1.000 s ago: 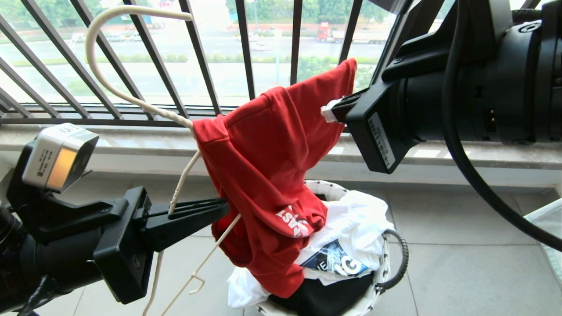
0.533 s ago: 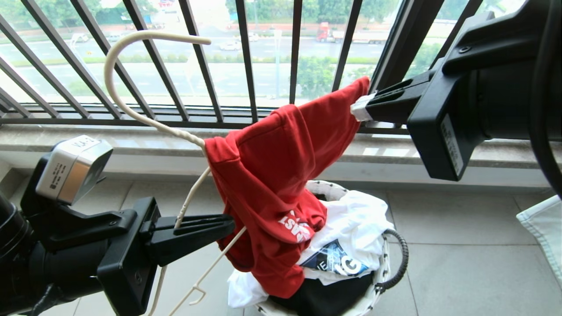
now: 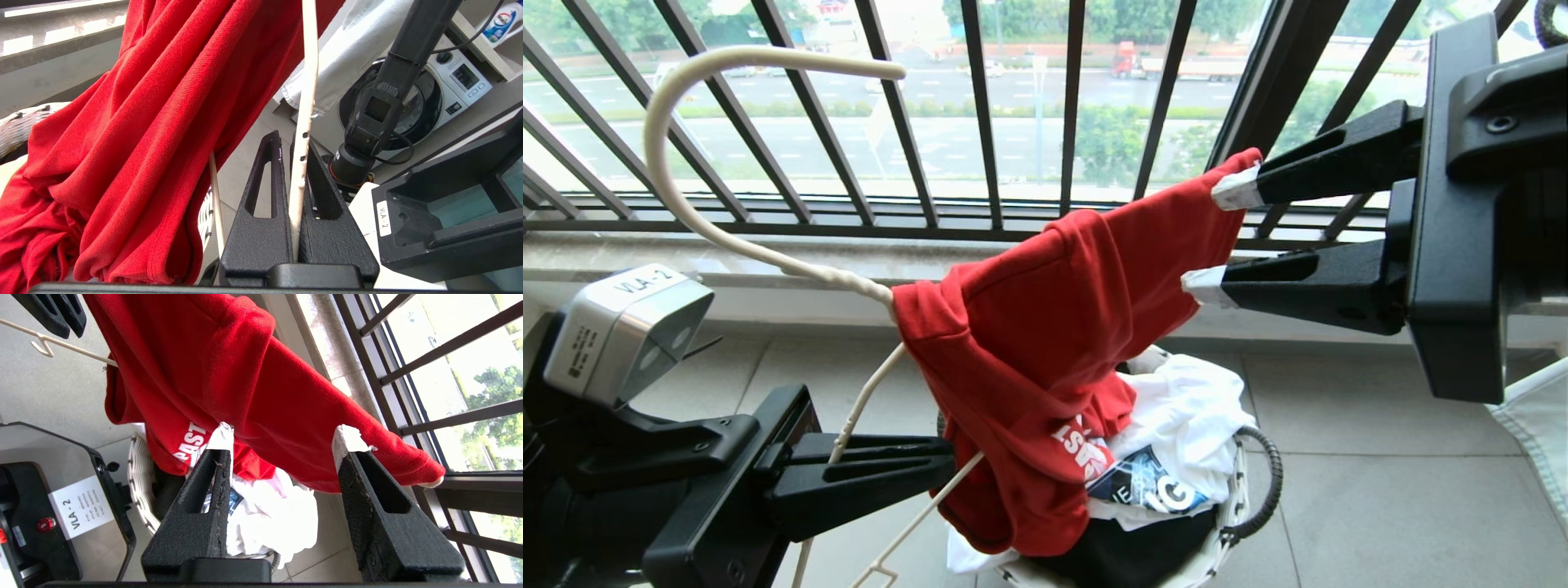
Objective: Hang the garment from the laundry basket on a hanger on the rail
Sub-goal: Hang the clothes on the clothes rack
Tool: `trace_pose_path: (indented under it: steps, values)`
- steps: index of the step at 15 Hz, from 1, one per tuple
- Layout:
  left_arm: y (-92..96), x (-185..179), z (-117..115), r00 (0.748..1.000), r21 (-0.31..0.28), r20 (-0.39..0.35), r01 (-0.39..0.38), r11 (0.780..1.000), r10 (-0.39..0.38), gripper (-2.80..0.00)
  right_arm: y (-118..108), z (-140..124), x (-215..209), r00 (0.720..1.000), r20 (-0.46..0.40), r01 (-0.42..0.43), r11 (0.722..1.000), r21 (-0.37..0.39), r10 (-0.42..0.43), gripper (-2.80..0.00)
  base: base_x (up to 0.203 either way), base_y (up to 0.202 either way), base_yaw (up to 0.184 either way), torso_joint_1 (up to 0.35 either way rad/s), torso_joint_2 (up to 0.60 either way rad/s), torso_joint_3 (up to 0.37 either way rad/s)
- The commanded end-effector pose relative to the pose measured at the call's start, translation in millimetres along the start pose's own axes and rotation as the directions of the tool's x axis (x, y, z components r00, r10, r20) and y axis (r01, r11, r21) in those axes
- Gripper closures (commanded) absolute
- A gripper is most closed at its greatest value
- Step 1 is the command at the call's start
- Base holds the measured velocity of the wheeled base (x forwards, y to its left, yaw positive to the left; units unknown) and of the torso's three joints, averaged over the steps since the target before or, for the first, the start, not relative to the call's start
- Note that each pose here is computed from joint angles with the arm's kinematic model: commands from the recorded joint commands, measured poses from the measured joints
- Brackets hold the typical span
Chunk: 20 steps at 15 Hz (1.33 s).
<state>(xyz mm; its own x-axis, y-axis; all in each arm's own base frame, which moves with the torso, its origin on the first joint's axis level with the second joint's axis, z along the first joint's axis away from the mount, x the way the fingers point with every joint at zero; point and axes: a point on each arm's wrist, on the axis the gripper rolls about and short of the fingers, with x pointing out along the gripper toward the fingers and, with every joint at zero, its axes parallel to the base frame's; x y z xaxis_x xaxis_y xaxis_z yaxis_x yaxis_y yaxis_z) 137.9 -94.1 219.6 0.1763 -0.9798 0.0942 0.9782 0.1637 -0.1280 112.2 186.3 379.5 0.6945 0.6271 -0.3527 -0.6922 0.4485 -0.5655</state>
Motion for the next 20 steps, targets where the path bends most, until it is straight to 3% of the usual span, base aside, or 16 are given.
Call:
trace_pose_path:
  steps: [1, 5, 11, 14, 20]
  values:
    - [-4.7, -2.8, 1.1, 0.999, -0.006, -0.011, 0.03, 1.0, -0.03, 0.0, 2.7, 3.7, 12.6, 1.0, -0.012, -0.018, 0.999, -0.029, 0.018, -2.8, 0.0, 0.0, 0.0, 0.0, 0.0, 0.0]
    - [-10.2, -5.8, 4.8, 0.997, -0.048, -0.048, 0.054, 0.997, -0.056, 0.0, 3.6, 6.7, 19.3, 0.999, -0.003, -0.041, 0.997, -0.062, 0.041, -2.8, 0.0, 0.0, 0.0, 0.0, 0.0, 0.0]
    - [-13.2, -7.9, 7.3, 0.998, -0.034, -0.039, 0.056, 0.998, -0.058, 0.0, 12.7, 6.3, 32.4, 0.982, 0.011, -0.188, 0.978, -0.089, 0.19, -2.8, 0.0, 0.0, 0.0, 0.0, 0.0, 0.0]
    - [-13.6, -7.6, 6.6, 0.995, -0.039, -0.048, 0.086, 0.996, -0.087, 0.0, 8.1, 16.4, 33.0, 0.977, 0.066, -0.198, 0.975, -0.1, 0.205, -2.8, 0.0, 0.0, 0.0, 0.0, 0.0, 0.0]
    - [-14.8, -8.7, 7.8, 0.995, -0.032, -0.045, 0.093, 0.995, -0.094, 0.0, 13.0, 13.0, 35.8, 0.956, 0.047, -0.283, 0.95, -0.132, 0.291, -2.8, 0.0, 0.0, 0.0, 0.0, 0.0, 0.0]
